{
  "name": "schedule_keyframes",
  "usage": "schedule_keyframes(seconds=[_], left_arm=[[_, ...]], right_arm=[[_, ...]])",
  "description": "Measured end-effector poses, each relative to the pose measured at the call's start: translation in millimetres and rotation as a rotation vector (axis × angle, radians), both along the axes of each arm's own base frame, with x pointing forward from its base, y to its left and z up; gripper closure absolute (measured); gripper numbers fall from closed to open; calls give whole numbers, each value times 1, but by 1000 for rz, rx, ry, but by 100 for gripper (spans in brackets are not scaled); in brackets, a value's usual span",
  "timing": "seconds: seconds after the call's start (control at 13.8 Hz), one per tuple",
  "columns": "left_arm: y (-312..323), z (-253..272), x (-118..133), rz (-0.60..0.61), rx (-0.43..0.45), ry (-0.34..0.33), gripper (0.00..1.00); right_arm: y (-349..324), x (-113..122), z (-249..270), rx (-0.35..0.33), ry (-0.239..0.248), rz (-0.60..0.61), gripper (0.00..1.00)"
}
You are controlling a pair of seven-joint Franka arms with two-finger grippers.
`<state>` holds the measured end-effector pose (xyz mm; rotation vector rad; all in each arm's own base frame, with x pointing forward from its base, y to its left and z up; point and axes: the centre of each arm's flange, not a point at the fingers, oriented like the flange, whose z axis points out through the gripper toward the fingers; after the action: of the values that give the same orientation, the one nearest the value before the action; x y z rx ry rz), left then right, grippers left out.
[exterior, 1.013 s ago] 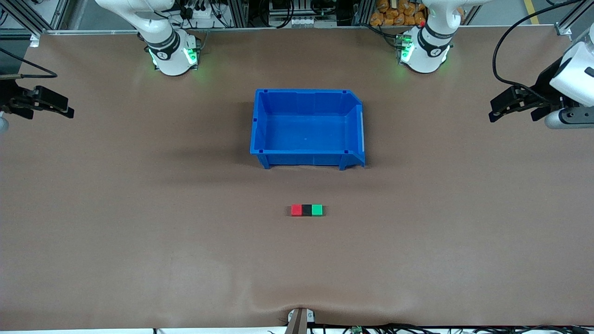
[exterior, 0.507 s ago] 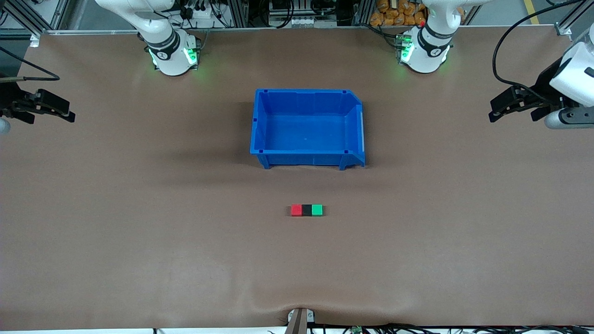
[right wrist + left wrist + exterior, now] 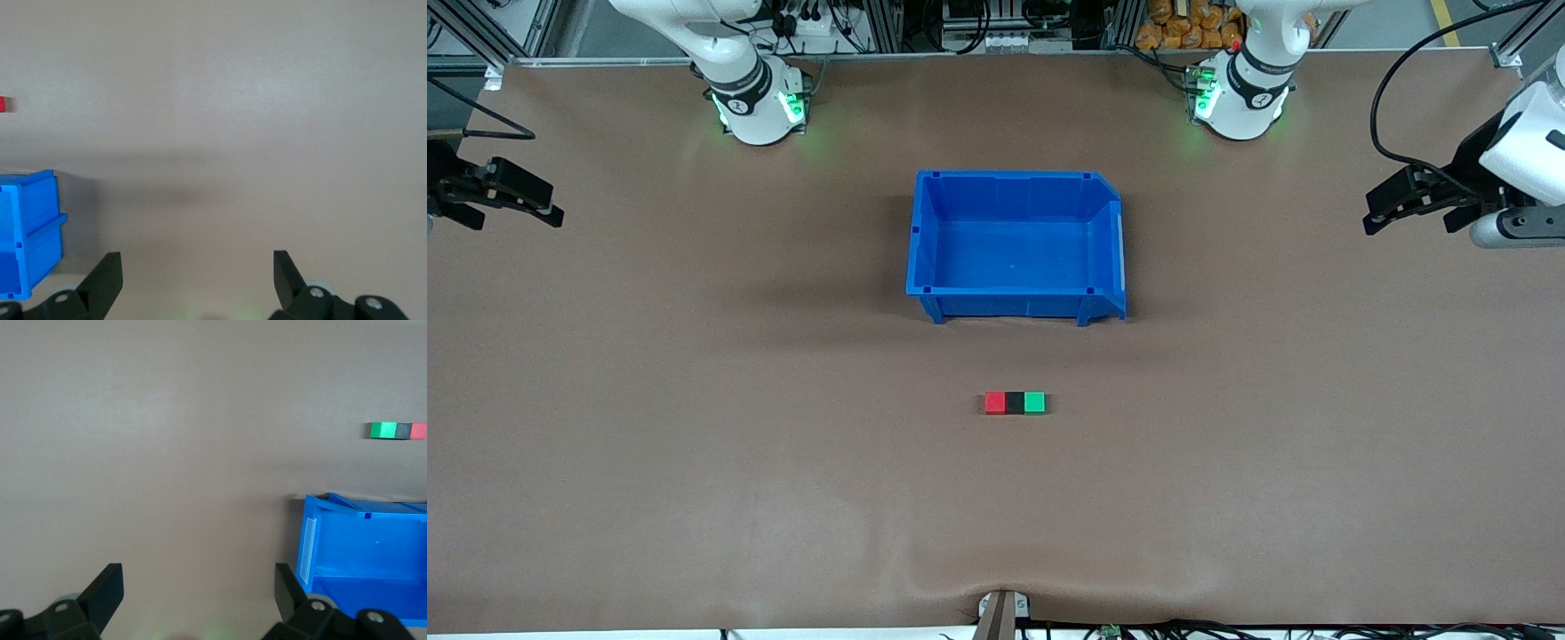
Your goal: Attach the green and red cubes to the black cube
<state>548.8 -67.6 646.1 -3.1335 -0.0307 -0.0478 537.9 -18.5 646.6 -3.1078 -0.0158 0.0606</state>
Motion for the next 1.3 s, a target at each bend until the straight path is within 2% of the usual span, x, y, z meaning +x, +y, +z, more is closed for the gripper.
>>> schedule_keyframes(seconds=[1.3], left_arm=[[0, -1, 0, 0, 0, 1, 0]], right_arm=[[4, 0, 1, -16, 1, 13, 0]])
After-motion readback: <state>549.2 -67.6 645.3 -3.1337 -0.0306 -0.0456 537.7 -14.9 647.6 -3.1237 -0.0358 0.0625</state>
